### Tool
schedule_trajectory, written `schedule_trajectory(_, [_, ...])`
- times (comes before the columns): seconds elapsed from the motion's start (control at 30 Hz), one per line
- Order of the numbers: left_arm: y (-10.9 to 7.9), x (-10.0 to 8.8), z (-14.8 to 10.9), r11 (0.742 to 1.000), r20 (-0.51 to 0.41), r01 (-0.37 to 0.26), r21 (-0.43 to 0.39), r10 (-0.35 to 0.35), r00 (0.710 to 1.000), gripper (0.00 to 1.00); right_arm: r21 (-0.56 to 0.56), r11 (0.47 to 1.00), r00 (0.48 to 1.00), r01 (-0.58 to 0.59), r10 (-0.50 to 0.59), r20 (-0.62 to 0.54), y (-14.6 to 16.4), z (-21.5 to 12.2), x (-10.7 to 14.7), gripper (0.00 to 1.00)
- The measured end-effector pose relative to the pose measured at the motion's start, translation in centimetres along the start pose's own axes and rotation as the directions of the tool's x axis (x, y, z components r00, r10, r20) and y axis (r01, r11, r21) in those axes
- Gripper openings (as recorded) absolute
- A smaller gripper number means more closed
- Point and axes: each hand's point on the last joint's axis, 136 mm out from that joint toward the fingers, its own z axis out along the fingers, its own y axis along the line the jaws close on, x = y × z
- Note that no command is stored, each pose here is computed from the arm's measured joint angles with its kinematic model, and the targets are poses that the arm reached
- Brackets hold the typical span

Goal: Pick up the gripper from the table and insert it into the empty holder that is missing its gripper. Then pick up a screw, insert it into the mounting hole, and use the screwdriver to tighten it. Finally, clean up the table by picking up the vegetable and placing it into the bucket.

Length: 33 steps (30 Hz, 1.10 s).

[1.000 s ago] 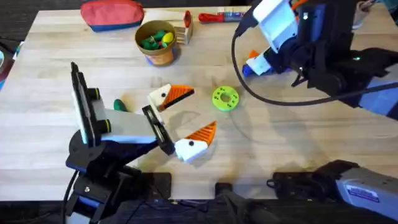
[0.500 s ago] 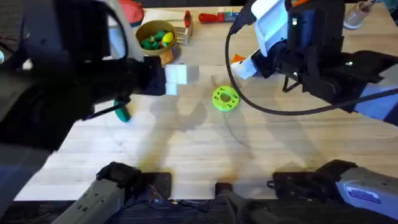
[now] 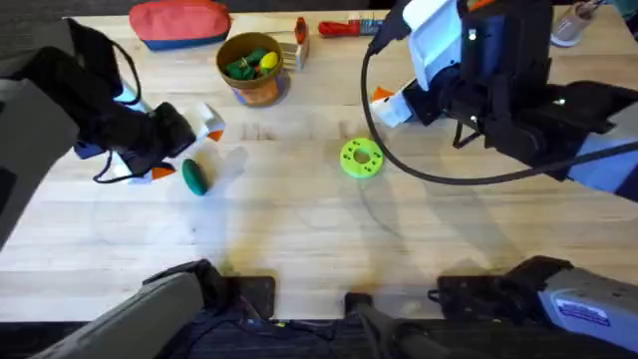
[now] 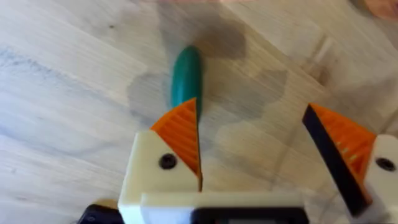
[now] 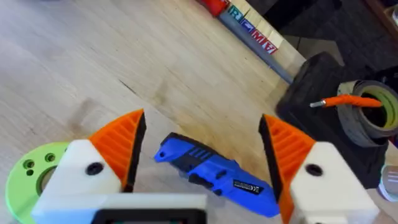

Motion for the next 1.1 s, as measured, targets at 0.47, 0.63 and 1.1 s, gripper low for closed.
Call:
schedule_trajectory(0.47, [5.3,-1.3,1.5,0.957,0.034,0.107,-0.271,-0.101,0.994,0.994,0.0,1.0,1.0,0.0,0.0,0.0,0.0,0.0,0.0,0.991])
schedule_trajectory(0.63, [5.4,0.0,3.5,0.954,-0.069,0.097,-0.285,-0.121,0.99,0.994,0.0,1.0,1.0,0.0,0.0,0.0,0.0,0.0,0.0,0.991])
schedule_trajectory(1.1, [5.5,0.4,5.7,0.949,-0.141,0.089,-0.303,-0.136,0.981,0.098,0.0,1.0,1.0,0.0,0.0,0.0,0.0,0.0,0.0,0.991])
